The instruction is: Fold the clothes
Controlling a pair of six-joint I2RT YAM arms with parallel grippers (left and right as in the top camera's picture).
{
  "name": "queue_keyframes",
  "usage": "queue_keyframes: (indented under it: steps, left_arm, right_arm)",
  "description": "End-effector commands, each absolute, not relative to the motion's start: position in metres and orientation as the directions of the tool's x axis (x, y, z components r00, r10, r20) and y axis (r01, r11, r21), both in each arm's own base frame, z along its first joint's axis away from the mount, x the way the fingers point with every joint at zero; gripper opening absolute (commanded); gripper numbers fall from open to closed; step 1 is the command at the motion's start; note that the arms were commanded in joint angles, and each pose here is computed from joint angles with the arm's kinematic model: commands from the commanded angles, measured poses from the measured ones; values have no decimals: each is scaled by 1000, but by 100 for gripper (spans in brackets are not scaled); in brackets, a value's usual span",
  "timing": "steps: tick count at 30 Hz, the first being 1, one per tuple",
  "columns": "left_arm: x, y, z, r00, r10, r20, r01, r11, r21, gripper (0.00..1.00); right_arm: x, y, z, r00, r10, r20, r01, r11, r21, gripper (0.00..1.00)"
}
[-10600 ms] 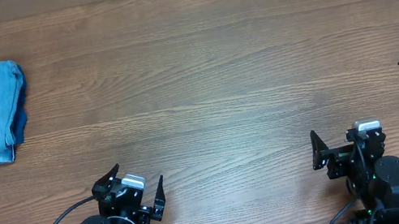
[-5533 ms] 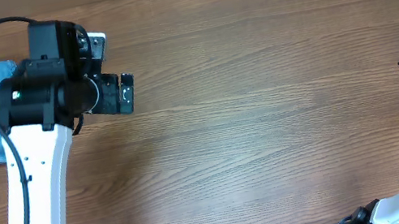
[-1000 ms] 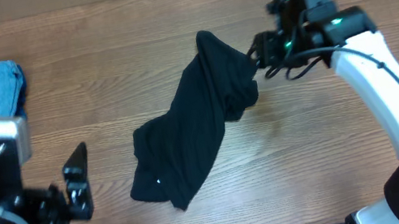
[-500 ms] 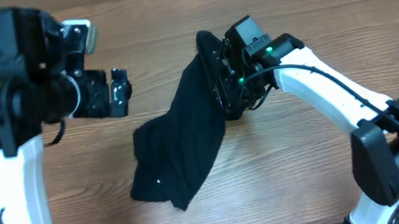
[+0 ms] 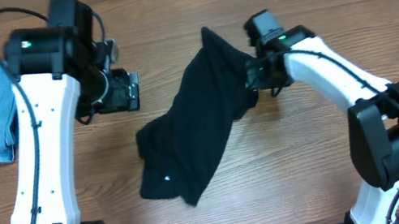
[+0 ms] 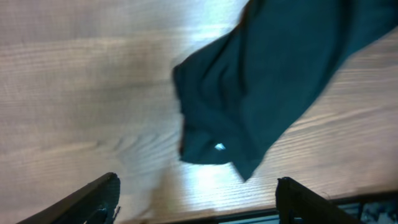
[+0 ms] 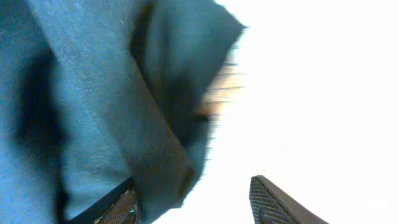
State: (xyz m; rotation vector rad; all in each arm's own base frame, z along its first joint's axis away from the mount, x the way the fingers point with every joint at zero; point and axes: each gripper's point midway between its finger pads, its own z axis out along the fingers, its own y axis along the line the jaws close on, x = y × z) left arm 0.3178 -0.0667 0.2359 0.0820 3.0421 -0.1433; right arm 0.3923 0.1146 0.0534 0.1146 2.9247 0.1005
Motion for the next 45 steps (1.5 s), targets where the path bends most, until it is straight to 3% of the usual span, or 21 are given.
queue_keyframes:
  steps: [1, 4, 10, 15, 23, 26, 28, 29, 30, 35, 39, 45]
  left_arm:
    - [309, -60, 203, -998, -50, -26, -50, 999, 9, 81]
    - [305, -66, 176, -998, -70, 9, -70, 997, 21, 81]
    - [291, -68, 116, -995, -74, 71, -70, 996, 59, 84]
    - [286, -70, 66, -993, -92, 68, -89, 995, 41, 83]
    - [285, -76, 32, -986, -164, 36, -165, 986, -13, 80]
    - [293, -83, 21, -986, -165, -7, -165, 985, -58, 67]
    - [294, -88, 17, -984, -177, -11, -175, 980, -89, 51]
    - [293, -88, 14, -979, -206, -8, -204, 975, -92, 33]
    - [293, -88, 14, -977, -212, -7, -211, 973, -91, 30]
    - [294, -88, 14, -977, -212, -13, -210, 973, -93, 24]
    - [305, -80, 16, -974, -219, -65, -215, 975, -62, 4]
    - [361, -44, 57, -927, -275, -256, -289, 957, 16, 4]
  right_arm:
    - [391, 86, 50, -964, 211, -163, 198, 976, 88, 56]
    - [384, 111, 52, -986, 121, -114, 92, 968, 231, 64]
    - [375, 134, 56, -995, 43, -90, 12, 948, 319, 65]
    - [374, 141, 57, -995, 26, -94, -6, 947, 320, 65]
    - [374, 142, 57, -995, 23, -96, -9, 947, 321, 65]
    - [374, 143, 57, -995, 24, -98, -8, 947, 321, 64]
    - [373, 142, 57, -995, 24, -93, -7, 947, 320, 65]
    - [372, 142, 56, -996, 24, -87, -5, 948, 319, 65]
    - [371, 142, 56, -996, 24, -85, -5, 948, 318, 64]
    - [373, 142, 56, -996, 24, -90, -6, 948, 319, 64]
    - [373, 142, 56, -995, 24, -92, -7, 947, 320, 64]
    - [372, 142, 56, -996, 24, -89, -6, 948, 319, 64]
